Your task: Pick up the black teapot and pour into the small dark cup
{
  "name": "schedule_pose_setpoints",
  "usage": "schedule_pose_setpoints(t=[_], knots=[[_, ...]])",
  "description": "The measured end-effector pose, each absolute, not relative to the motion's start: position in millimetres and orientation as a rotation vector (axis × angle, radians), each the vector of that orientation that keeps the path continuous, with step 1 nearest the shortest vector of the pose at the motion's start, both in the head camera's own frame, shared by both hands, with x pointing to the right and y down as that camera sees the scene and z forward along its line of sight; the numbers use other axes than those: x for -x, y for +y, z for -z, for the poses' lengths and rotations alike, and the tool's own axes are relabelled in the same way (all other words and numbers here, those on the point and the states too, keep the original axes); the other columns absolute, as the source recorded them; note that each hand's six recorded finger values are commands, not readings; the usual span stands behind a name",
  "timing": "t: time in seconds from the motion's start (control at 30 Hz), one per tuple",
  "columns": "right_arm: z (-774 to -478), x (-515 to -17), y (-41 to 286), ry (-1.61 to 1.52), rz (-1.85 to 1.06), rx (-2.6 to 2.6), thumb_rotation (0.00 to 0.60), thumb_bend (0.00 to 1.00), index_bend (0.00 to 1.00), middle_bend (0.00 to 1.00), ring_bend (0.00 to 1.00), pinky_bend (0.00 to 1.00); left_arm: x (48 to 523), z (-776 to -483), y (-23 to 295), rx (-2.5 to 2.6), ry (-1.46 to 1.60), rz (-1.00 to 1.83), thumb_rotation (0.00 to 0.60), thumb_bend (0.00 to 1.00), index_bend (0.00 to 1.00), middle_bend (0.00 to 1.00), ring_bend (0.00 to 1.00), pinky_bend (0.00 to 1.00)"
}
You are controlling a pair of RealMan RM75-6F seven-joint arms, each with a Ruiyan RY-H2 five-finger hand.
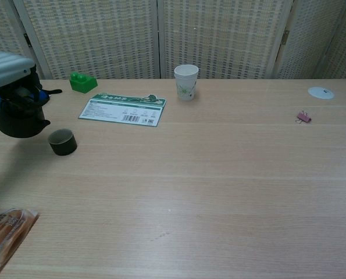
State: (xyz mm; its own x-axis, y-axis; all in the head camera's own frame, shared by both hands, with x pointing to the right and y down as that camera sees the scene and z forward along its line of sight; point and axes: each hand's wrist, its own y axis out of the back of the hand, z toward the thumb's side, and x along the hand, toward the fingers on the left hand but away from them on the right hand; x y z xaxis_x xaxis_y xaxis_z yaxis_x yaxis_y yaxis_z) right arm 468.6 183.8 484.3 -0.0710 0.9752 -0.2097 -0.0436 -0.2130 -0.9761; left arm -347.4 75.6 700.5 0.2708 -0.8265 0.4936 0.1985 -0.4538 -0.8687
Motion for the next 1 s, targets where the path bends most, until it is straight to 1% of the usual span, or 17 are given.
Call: schedule_pose_setpoints(t=[0.17,0.3,0.33,0.87,1.0], knots=[[-484.6,-468.8,183.8,-1.11,-1.443,1.292,0.6,0.1,0.24,0.24,0.17,0.25,345.3,-703.7,76.2,1.547,0.59,1.363,0.488,0.42,1.0,1.0,1.0,0.53],[-484.7,-468.7,183.9,-1.111,-1.444,1.291,0.6,0.1,0.24,0.24,0.17,0.25,343.5,-706.4,76.7,1.5,0.569,1.351,0.428,0.42,1.0,1.0,1.0,0.53],[-484.5,-468.9,184.1,-1.111,-1.445,1.29,0.6,0.1,0.24,0.24,0.17,0.25,342.5,-707.3,77.5,1.494,0.561,1.346,0.425,0.42,1.0,1.0,1.0,0.53],[-484.9,-470.7,185.2,-1.116,-1.449,1.288,0.6,0.1,0.24,0.24,0.17,0.25,337.7,-706.8,79.0,1.424,0.486,1.301,0.428,0.42,1.0,1.0,1.0,0.53],[-484.9,-471.1,185.2,-1.117,-1.45,1.288,0.6,0.1,0.24,0.24,0.17,0.25,337.7,-707.3,79.9,1.419,0.478,1.298,0.467,0.42,1.0,1.0,1.0,0.53]])
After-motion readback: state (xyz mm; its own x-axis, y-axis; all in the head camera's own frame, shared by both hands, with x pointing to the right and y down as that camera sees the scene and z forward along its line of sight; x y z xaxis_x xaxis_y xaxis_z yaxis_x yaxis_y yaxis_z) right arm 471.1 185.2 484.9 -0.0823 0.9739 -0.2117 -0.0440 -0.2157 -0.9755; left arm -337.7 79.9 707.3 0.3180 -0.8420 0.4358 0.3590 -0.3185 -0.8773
